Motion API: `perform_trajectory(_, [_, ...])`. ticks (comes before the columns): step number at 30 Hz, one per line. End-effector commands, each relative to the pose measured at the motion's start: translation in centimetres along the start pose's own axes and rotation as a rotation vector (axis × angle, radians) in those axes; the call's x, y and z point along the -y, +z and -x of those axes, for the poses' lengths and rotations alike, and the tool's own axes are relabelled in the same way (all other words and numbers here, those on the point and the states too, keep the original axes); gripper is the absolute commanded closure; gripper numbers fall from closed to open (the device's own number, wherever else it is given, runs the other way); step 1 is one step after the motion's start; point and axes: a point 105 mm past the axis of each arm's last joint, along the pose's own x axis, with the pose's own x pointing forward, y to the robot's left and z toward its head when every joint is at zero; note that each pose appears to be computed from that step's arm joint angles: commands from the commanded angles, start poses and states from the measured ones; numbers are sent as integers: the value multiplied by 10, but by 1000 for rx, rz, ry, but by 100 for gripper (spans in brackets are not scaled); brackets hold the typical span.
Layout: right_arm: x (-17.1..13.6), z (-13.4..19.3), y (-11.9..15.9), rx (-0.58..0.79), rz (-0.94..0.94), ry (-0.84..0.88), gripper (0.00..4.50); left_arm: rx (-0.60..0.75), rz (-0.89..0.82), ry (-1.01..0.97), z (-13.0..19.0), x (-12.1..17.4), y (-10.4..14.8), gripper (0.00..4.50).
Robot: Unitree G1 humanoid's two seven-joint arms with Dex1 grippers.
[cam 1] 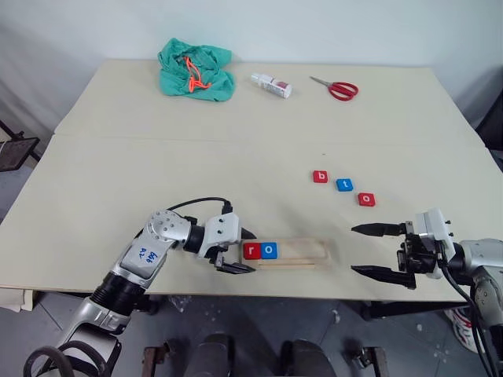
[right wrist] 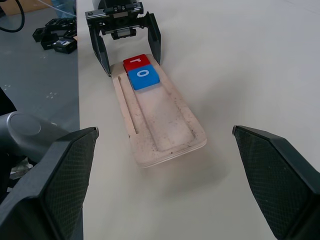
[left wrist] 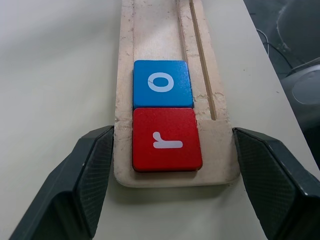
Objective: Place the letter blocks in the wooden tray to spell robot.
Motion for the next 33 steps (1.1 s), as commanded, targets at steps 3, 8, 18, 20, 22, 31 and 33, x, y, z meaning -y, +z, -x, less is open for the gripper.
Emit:
perform_trajectory(3, [0, 2, 13, 16, 49, -13, 0, -7, -31, 1, -1, -1, 5, 4])
perform_trajectory(8, [5, 2, 16, 10, 18, -78, 0, 2, -31, 37, 7, -7, 12, 4])
perform_trajectory(18, [22, 8, 13, -13, -144, -309, 0, 183, -4, 83, 46, -15, 29, 4])
perform_trajectory(20, [32, 10, 15, 24, -170, -419, 0, 227, 6, 76, 52, -14, 33, 4])
perform_trajectory(22, [41, 13, 10, 24, -152, -538, 0, 273, -5, 72, 55, -12, 36, 4])
perform_trajectory(31, [42, 6, 5, 89, -138, -770, 0, 421, -19, 137, 57, -9, 24, 4])
perform_trajectory(33, [39, 4, 9, 100, -123, -770, 0, 424, -33, 139, 55, -7, 19, 4])
